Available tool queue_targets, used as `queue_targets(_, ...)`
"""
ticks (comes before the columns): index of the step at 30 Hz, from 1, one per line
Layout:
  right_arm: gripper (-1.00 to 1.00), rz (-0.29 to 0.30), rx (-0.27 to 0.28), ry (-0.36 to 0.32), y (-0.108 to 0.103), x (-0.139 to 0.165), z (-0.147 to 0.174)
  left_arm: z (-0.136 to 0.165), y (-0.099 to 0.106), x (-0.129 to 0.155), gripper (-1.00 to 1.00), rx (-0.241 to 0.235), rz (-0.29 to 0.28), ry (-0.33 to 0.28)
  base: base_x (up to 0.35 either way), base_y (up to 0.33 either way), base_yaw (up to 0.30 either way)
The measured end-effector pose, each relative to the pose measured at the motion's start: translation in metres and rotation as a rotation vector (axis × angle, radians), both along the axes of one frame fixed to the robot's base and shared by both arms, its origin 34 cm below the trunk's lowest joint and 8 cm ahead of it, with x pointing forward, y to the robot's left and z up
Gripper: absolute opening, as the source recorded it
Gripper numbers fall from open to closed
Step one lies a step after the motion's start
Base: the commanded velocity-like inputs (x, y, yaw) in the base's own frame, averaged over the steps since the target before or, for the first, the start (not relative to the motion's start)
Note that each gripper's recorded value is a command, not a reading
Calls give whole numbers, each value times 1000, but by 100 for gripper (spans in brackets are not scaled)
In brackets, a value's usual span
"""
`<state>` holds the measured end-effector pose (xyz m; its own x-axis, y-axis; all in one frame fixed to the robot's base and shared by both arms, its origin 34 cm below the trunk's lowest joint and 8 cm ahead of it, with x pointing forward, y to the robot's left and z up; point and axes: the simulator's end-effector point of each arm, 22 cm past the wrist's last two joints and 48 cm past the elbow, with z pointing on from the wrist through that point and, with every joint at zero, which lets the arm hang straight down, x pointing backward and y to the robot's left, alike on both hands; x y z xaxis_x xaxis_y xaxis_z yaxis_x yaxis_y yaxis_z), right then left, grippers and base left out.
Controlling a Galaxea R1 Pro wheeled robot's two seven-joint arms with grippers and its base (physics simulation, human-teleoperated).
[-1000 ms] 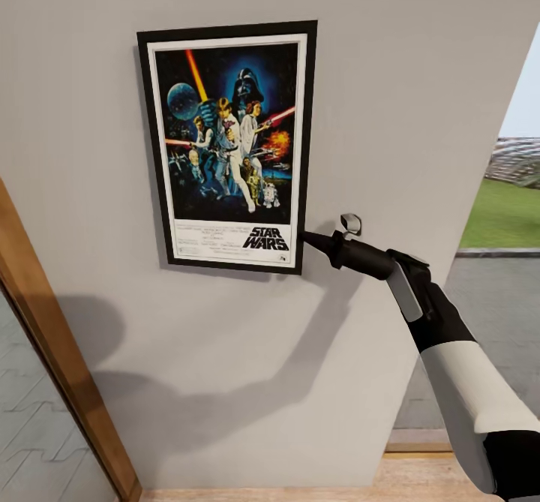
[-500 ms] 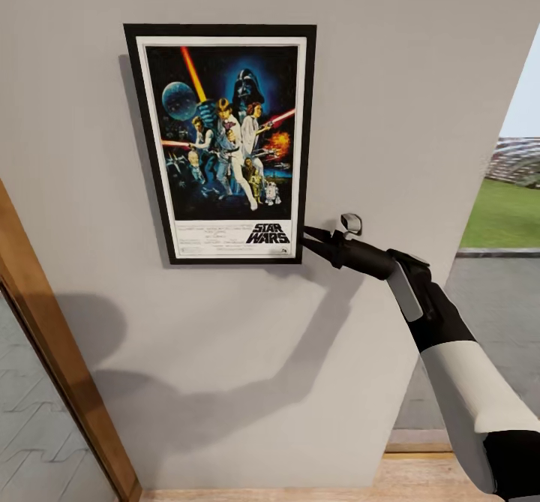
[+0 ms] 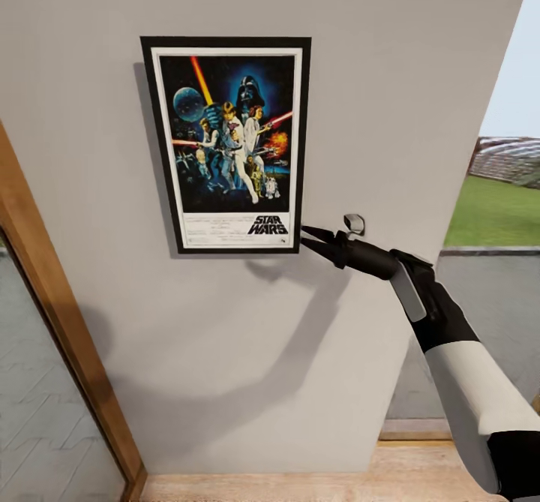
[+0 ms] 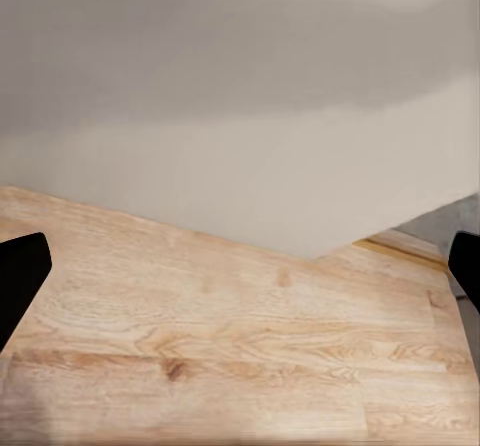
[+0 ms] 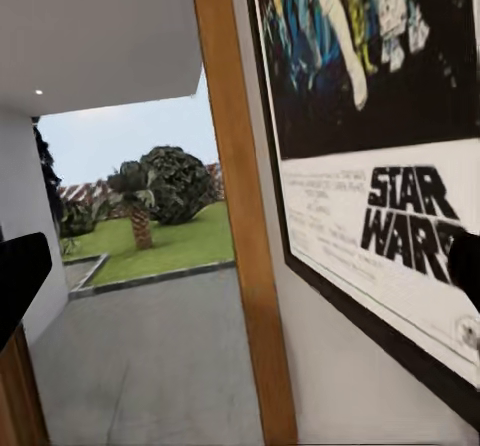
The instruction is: Pick up the poster from the kitchen countertop and hang it on one of the wall nails in the kitchen.
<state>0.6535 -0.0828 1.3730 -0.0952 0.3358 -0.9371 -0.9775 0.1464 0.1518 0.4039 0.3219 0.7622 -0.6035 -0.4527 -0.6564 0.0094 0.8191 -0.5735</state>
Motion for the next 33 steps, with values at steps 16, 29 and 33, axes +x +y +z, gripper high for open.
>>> queue_targets(16,100,-8,-9,133,-7,-9,-74,0,0,0,100,0,2,0,-197,0,0)
queue_targets(29,100,-85,-47,475,-44,-81,-287,5,-1,5,100,0,2,-16,-25,0,0)
queue_targets(33,100,-182,-83,632,-71,-103,-381,7,-1,6,100,0,2,-24,0,0,0)
